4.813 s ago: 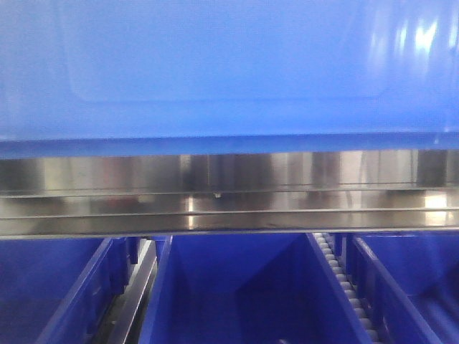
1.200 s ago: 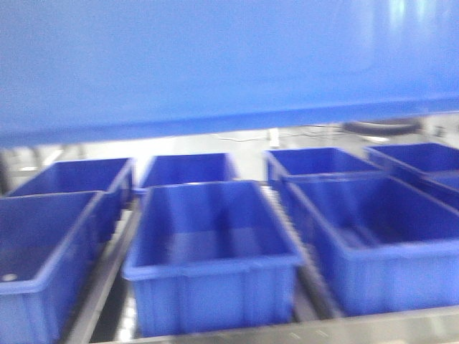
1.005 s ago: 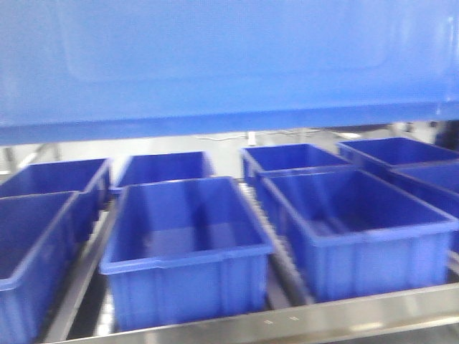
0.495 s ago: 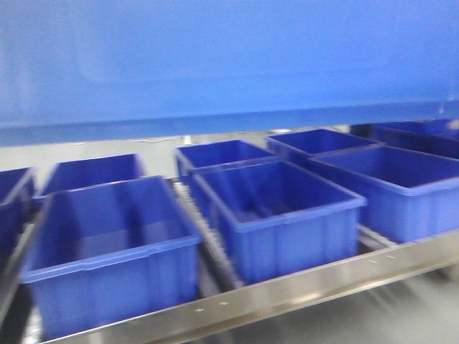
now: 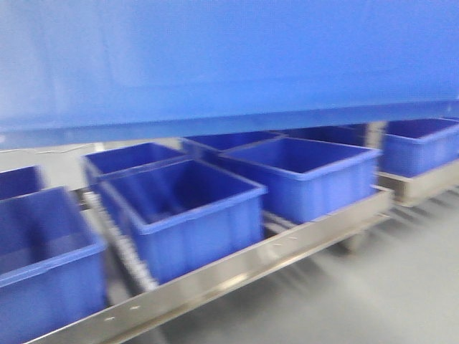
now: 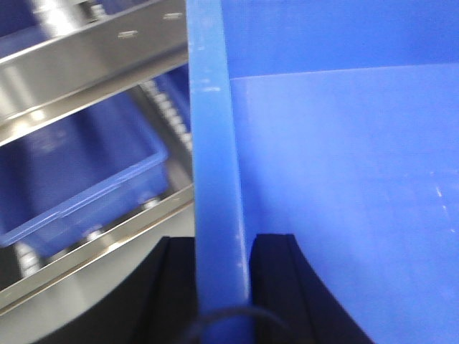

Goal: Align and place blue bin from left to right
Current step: 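Turn the base away from the shelf while holding the bin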

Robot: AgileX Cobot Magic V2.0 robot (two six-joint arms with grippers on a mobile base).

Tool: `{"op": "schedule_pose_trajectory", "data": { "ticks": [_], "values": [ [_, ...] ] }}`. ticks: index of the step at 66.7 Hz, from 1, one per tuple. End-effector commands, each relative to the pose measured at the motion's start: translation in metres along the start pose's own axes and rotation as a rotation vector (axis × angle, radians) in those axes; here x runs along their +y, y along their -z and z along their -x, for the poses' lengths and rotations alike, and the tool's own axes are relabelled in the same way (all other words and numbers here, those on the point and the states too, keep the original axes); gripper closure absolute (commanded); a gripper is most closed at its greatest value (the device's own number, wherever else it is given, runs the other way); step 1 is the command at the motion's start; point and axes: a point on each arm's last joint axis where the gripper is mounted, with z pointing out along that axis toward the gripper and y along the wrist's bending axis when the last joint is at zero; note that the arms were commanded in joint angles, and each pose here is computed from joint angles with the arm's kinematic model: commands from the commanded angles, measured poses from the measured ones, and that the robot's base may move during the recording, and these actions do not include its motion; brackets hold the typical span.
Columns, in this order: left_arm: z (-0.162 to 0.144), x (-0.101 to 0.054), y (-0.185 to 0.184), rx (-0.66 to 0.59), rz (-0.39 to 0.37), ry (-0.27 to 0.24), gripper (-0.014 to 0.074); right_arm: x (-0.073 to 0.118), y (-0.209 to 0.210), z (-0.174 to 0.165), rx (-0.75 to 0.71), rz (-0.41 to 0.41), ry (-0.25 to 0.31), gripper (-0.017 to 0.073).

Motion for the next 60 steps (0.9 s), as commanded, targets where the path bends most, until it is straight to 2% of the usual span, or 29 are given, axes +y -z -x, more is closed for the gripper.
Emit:
{"op": "schedule_pose_trajectory", "data": {
  "ticks": [1,21,60],
  "values": [
    [0.0059,-0.0089,0.0073,-0.068,-0.101,0.001,0.0704,0.0052,0.0054,0.0104,-0.099,0.06,0.026,0.0637],
    [0.0059,-0.0089,0.0073,-0.068,-0.101,0.001,0.0704,0.0049,0.0054,0.0101,-0.096,0.056,0.026,0.0637],
    [0.0059,-0.0089,0.0073,-0.068,-0.101,0.001,0.0704,-0.0039,0.0047,0.0034,-0.019,-0.037,0.023,0.0637]
  ]
}}
